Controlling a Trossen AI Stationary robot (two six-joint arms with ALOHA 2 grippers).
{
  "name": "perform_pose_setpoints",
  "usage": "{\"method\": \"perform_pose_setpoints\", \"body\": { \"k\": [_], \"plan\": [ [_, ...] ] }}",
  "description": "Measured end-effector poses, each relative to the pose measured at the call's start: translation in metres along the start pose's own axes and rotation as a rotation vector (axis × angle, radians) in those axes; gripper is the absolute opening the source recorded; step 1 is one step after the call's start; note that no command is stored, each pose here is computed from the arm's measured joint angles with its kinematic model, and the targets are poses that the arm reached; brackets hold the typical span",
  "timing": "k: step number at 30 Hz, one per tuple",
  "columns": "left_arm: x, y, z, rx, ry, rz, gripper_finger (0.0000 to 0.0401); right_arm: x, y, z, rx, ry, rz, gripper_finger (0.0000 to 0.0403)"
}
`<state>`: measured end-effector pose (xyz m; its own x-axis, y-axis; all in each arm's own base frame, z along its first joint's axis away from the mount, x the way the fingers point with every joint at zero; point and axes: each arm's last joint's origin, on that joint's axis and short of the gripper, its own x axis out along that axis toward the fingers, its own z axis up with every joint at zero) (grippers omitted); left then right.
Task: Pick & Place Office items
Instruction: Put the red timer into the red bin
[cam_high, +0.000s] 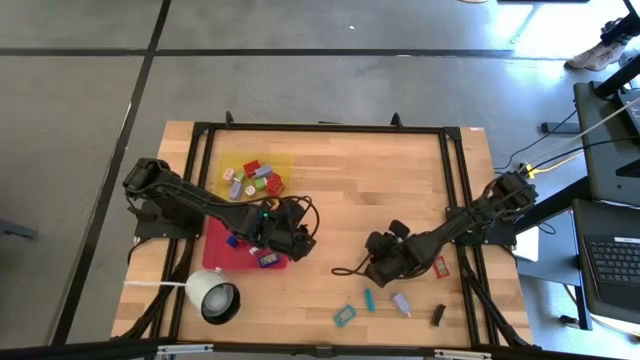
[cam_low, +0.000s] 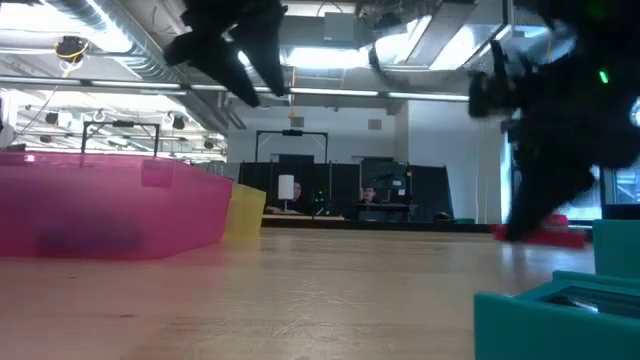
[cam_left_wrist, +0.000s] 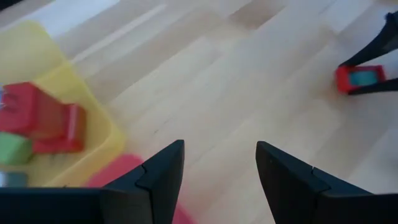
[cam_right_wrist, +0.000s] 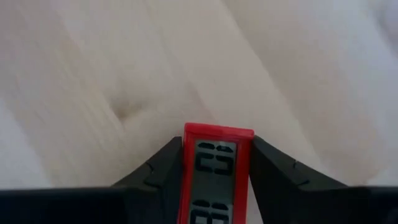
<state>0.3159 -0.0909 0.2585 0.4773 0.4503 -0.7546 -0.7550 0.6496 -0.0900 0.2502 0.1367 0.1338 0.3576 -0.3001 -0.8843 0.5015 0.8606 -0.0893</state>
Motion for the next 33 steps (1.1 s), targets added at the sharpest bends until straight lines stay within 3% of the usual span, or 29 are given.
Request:
{"method": "perform_pose_setpoints", "body": {
  "k": [4, 11, 19, 25, 33],
  "plan": [
    [0.001, -0.007, 0.006, -0.004, -0.034, -0.065, 0.0196, -0.019, 0.006, 0.018, -0.043, -0.116, 0.028, 0.0149],
    [-0.002, -0.023, 0.016, -0.023, -0.092, -0.237, 0.0196, -0.051, 0.023, 0.050, -0.226, -0.312, 0.024, 0.0152],
    [0.009, -0.039, 0.022, -0.041, -0.042, -0.423, 0.0196, -0.072, 0.038, 0.074, -0.401, -0.495, 0.030, 0.0155],
    [0.016, -0.040, 0.025, -0.058, -0.010, -0.461, 0.0197, -0.074, 0.041, 0.078, -0.468, -0.538, 0.034, 0.0156],
    [0.018, -0.039, 0.032, -0.138, -0.021, -0.470, 0.0197, -0.075, 0.040, 0.080, -0.510, -0.579, -0.054, 0.0157]
  ]
}}
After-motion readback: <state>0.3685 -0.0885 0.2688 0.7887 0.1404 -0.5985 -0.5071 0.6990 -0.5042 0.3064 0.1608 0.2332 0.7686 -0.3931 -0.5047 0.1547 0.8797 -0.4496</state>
